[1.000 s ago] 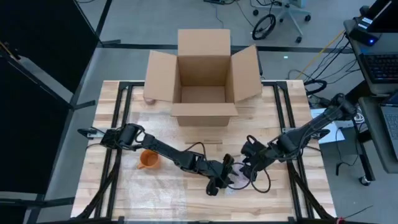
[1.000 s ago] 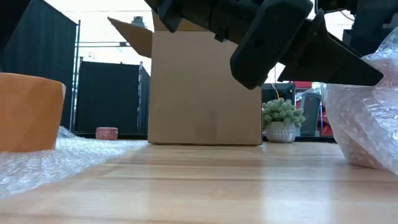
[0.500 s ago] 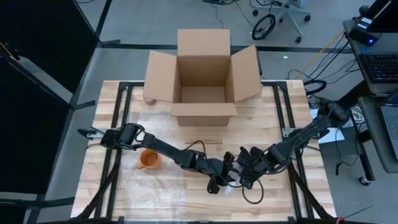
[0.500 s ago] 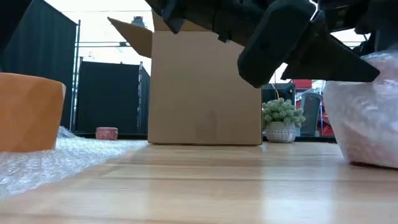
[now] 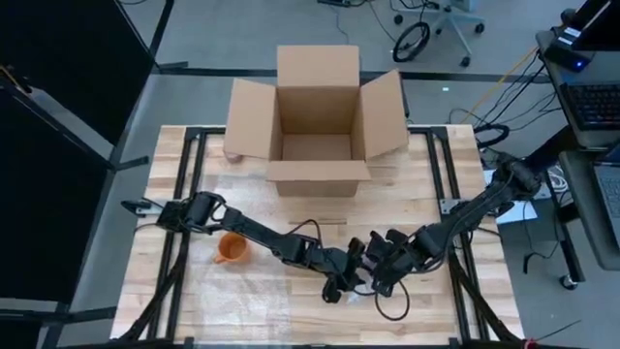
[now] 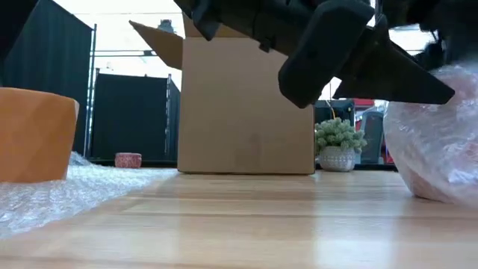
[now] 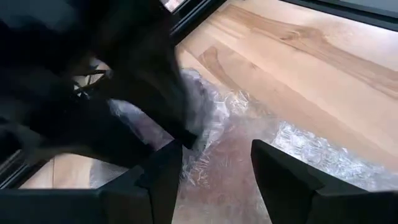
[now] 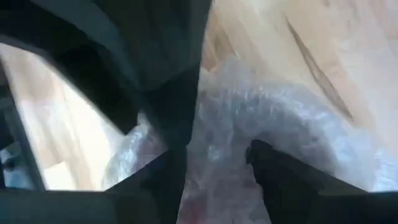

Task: Wrap mug
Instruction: Wrap the pink cup with bubble wrap

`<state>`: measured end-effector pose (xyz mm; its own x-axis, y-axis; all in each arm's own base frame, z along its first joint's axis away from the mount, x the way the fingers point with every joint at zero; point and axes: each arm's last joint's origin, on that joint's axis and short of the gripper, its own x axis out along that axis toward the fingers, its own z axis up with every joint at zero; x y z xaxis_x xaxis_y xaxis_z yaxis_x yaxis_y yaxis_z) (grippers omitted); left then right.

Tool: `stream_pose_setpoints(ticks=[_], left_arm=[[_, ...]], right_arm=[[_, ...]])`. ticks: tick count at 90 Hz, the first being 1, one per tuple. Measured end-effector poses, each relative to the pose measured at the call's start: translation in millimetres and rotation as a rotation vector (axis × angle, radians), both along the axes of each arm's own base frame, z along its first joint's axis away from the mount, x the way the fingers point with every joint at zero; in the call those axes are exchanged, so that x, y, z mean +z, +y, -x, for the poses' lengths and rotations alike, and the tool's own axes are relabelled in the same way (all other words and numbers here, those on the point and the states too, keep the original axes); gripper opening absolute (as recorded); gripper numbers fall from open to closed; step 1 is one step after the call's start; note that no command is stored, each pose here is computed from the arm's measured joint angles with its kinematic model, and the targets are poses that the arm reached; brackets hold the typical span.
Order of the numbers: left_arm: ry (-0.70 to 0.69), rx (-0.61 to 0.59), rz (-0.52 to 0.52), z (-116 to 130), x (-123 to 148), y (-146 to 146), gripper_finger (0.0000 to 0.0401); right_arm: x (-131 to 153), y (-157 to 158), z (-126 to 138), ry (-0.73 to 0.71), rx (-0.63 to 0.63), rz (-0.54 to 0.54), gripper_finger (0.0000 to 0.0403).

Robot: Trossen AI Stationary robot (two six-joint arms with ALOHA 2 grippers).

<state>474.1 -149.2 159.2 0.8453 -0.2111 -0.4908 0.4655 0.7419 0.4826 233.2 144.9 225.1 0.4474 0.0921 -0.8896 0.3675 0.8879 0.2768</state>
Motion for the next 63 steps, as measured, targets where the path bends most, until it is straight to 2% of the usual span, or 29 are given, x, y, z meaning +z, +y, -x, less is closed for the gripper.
stream_pose_setpoints(ticks=[5,22,34,47,63], left_arm=[[-0.001,-0.002,0.002,-0.1,0.1,-0.1,0.0178],[-0.001,-0.002,0.002,0.0,0.1,-0.1,0.0178],[-0.001,-0.001,0.002,-0.1,0.1,0.1,0.0178],[-0.001,-0.001,0.001,-0.1,0.1,-0.1,0.0178],[-0.005,0.0,0.002,-0.4,0.4,0.4,0.0178]], right_arm=[[13.8,-0.3,-0.1,-0.02,0.004,-0.001,0.0157],[43.9,-4.9,6.7,0.064,0.009,0.063,0.0156],[48.2,-8.4,10.8,0.097,-0.016,0.111,0.0156],[30.4,-6.5,12.1,0.138,-0.005,0.139,0.0156],[-21.8,-7.4,15.4,0.204,-0.002,0.152,0.0174]])
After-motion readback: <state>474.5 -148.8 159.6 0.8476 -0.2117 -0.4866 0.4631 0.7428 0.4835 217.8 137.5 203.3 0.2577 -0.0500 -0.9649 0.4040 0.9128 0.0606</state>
